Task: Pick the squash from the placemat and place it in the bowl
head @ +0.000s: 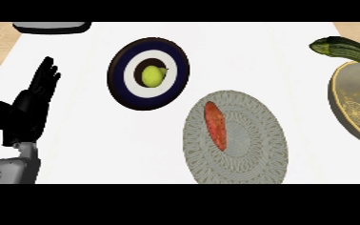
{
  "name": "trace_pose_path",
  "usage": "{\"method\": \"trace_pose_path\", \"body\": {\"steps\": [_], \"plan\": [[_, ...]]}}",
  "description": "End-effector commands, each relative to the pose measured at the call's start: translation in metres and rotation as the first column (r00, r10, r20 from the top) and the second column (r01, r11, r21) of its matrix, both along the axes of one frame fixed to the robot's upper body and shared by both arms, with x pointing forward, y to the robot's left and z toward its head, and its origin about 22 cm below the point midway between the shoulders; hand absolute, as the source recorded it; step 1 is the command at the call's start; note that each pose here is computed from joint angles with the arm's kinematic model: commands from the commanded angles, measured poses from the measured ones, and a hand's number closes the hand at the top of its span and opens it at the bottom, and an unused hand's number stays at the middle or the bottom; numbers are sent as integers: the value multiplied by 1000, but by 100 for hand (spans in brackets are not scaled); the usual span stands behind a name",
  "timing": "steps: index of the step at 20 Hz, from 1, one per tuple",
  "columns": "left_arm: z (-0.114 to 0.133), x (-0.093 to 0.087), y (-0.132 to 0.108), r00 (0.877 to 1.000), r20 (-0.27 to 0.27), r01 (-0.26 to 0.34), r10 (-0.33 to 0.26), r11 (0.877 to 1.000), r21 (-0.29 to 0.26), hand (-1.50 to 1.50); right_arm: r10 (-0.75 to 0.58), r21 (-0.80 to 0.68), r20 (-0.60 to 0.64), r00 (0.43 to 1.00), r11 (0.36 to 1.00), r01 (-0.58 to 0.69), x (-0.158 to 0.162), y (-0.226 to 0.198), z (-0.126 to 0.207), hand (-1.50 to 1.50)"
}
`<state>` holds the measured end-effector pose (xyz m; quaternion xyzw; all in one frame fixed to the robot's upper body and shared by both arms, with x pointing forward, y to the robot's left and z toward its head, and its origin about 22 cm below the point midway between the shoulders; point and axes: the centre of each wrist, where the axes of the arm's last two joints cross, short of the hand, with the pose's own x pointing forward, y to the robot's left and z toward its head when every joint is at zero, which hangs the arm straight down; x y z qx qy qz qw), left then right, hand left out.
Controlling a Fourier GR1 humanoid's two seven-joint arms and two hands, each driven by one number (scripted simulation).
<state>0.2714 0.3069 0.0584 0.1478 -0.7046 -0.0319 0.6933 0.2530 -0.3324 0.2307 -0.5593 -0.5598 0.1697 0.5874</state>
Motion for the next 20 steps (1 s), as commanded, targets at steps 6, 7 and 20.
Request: {"method": "trace_pose_path", "body": {"steps": [6, 7, 20], "plan": [[-2, -2, 9, 1000, 10, 2, -2, 1000, 14, 0, -13, 53, 0, 1000, 998, 13, 44, -73, -48, 150], [2, 2, 26, 1000, -2, 5, -5, 1000, 3, 0, 1, 48, 22, 1000, 999, -2, 35, -88, -64, 150], [11, 15, -7, 1000, -1, 3, -3, 1000, -4, 0, -90, 161, -300, 950, 976, 143, 56, -171, -108, -150]]}}
